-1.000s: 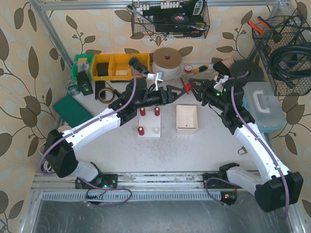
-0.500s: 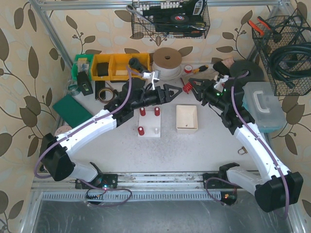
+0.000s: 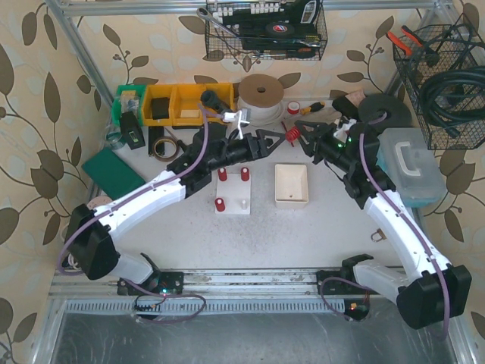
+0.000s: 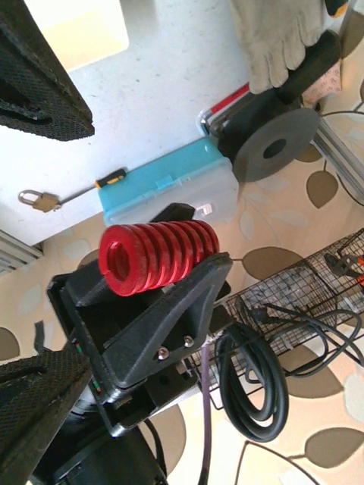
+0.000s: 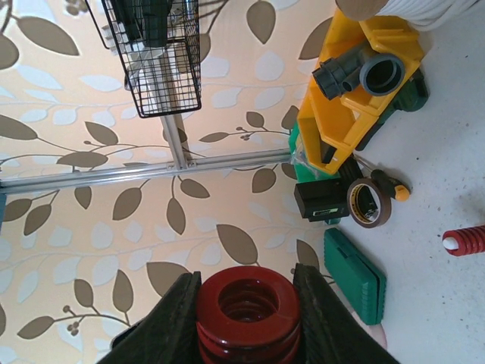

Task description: Install the large spring

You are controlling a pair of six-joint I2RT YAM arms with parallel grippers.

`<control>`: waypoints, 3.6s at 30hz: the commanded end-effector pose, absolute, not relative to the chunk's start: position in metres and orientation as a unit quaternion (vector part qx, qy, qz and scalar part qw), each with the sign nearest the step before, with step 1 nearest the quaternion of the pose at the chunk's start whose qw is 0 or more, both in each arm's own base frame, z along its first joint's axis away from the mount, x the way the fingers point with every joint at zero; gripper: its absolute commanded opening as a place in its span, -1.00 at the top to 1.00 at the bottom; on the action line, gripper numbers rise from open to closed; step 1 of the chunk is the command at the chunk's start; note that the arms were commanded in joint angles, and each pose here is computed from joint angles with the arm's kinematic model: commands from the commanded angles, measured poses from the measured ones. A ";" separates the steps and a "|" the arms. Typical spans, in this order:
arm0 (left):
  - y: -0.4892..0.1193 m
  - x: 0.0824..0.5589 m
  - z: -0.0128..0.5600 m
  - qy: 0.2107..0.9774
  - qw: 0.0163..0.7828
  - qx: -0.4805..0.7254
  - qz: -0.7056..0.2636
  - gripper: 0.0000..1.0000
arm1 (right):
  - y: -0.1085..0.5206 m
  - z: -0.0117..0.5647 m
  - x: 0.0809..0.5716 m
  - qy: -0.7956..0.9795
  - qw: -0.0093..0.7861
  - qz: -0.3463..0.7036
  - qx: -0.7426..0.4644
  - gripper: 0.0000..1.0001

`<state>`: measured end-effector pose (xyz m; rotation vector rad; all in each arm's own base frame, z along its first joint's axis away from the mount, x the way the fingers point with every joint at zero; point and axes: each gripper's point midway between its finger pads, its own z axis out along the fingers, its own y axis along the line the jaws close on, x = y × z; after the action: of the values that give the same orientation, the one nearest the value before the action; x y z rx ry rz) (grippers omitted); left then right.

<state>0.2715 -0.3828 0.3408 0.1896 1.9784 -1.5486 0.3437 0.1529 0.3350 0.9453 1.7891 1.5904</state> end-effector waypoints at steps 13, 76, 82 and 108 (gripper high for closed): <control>-0.410 0.284 0.372 0.692 0.313 0.072 -0.646 -0.58 | 0.147 0.334 0.347 0.656 0.275 0.586 0.388 1.00; -0.444 0.277 0.355 0.714 0.256 0.091 -0.646 0.12 | 0.146 0.335 0.338 0.649 0.272 0.584 0.405 1.00; -0.443 0.276 0.353 0.716 0.255 0.089 -0.644 0.38 | 0.143 0.335 0.337 0.647 0.276 0.582 0.408 1.00; -0.324 0.232 0.304 0.908 0.188 0.169 -0.334 1.00 | 0.145 0.258 0.303 0.876 0.310 0.344 0.136 -0.84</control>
<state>0.2515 -0.3684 0.2985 0.3647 2.4555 -1.1653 0.3091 0.1457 0.2903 0.5809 2.1780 1.1011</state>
